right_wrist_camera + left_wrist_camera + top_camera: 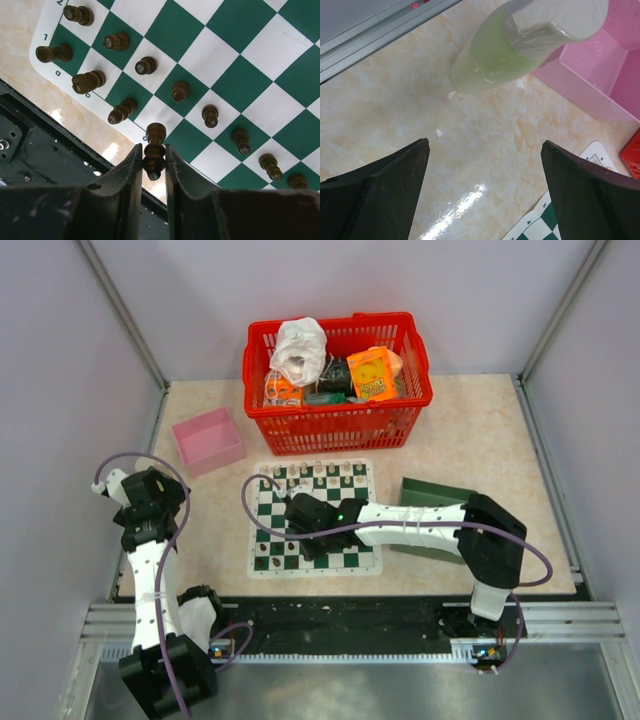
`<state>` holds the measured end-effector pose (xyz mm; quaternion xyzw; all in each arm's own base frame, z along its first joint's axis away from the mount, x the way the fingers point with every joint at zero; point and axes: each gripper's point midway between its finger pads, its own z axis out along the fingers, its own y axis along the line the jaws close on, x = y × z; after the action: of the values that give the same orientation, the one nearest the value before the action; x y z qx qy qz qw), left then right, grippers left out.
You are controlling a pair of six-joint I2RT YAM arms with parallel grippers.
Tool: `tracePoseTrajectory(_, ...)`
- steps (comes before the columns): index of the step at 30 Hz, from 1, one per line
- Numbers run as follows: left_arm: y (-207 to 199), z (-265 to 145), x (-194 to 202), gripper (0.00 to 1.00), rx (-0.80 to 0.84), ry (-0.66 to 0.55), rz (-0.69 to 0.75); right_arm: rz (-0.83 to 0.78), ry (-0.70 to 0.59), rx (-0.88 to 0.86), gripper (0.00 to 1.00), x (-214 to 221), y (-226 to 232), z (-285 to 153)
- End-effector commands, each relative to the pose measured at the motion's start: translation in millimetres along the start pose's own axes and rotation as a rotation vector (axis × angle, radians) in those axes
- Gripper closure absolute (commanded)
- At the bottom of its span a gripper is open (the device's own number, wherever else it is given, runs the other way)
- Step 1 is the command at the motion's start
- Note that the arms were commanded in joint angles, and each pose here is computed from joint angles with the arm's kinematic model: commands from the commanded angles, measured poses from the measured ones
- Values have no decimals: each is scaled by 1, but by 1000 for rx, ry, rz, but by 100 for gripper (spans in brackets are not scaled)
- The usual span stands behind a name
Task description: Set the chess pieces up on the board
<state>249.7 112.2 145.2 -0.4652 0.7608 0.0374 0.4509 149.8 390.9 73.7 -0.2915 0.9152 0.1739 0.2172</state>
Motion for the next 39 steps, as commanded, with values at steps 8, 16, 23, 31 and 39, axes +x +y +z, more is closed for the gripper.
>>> tracePoseTrajectory(8,0,-2,-13,1,-5,-48,10,-10,-34,-6,83,-14,14,12)
tracePoseTrajectory(16,1,-2,-14,1,-10,-51,11,-20,-25,-11,83,-11,17,18)
tracePoseTrajectory(23,1,-1,-14,1,-10,-50,14,-30,-22,-14,80,-10,19,19)
tracePoseTrajectory(31,1,0,-14,1,-12,-49,13,-39,-7,-11,76,-5,20,24)
tracePoseTrajectory(39,1,0,-15,1,-13,-50,13,-54,-35,-23,79,-14,25,11)
